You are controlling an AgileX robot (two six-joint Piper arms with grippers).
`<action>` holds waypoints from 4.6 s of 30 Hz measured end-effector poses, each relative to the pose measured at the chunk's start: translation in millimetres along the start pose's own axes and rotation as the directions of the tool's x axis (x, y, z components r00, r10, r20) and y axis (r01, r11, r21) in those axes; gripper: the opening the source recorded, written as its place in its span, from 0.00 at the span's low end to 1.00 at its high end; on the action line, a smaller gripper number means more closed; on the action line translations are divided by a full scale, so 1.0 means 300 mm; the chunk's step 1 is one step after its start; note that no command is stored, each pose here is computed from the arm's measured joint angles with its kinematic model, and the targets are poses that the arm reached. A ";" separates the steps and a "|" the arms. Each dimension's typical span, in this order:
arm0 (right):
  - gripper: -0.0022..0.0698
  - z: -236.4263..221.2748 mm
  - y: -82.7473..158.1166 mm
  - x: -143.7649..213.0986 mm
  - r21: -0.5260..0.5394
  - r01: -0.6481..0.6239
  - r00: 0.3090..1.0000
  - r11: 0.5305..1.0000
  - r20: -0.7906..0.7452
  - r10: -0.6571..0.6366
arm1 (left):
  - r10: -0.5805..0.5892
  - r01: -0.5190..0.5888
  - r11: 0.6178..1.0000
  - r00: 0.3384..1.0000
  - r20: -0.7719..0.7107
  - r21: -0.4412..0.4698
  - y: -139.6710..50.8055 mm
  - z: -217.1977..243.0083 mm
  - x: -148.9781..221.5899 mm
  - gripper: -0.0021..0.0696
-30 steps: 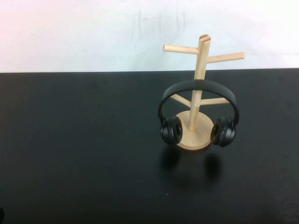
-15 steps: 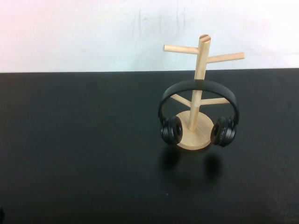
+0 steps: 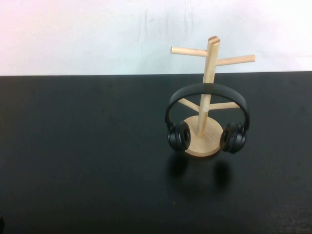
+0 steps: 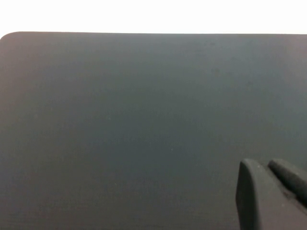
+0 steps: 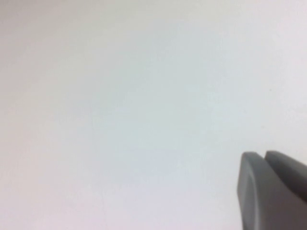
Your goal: Take out the headphones from the headphone stand
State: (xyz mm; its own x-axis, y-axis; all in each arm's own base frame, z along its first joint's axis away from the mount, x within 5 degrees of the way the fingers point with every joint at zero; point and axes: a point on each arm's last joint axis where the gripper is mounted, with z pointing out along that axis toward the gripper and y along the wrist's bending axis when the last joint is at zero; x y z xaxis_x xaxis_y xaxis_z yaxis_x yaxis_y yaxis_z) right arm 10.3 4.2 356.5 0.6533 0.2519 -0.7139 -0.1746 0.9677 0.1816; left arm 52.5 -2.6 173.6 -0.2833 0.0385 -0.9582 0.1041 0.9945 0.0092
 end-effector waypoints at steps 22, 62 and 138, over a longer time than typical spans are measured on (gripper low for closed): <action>0.02 0.339 -0.080 0.430 -0.338 0.415 0.477 0.845 -0.710 -0.518 | 0.000 0.000 1.000 1.000 0.000 0.000 0.000 0.000 0.000 0.03; 0.65 0.395 0.233 0.852 -0.825 0.109 0.347 0.555 -0.491 -0.799 | 0.000 0.000 1.000 1.000 0.000 0.000 0.000 0.000 0.000 0.03; 0.63 0.449 -0.213 1.147 -0.375 0.132 -0.515 0.918 -0.817 -0.260 | 0.000 0.000 1.000 1.000 0.000 0.000 0.000 0.000 0.000 0.03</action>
State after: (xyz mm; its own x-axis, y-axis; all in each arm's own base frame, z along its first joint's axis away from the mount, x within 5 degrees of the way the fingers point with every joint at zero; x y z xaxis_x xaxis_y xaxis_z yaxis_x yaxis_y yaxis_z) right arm 345.6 29.8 190.4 -0.8930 -0.3859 -0.2315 -0.3502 0.9190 -0.1812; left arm 52.5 -2.6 173.6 -0.2833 0.0385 -0.9582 0.1041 0.9945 0.0092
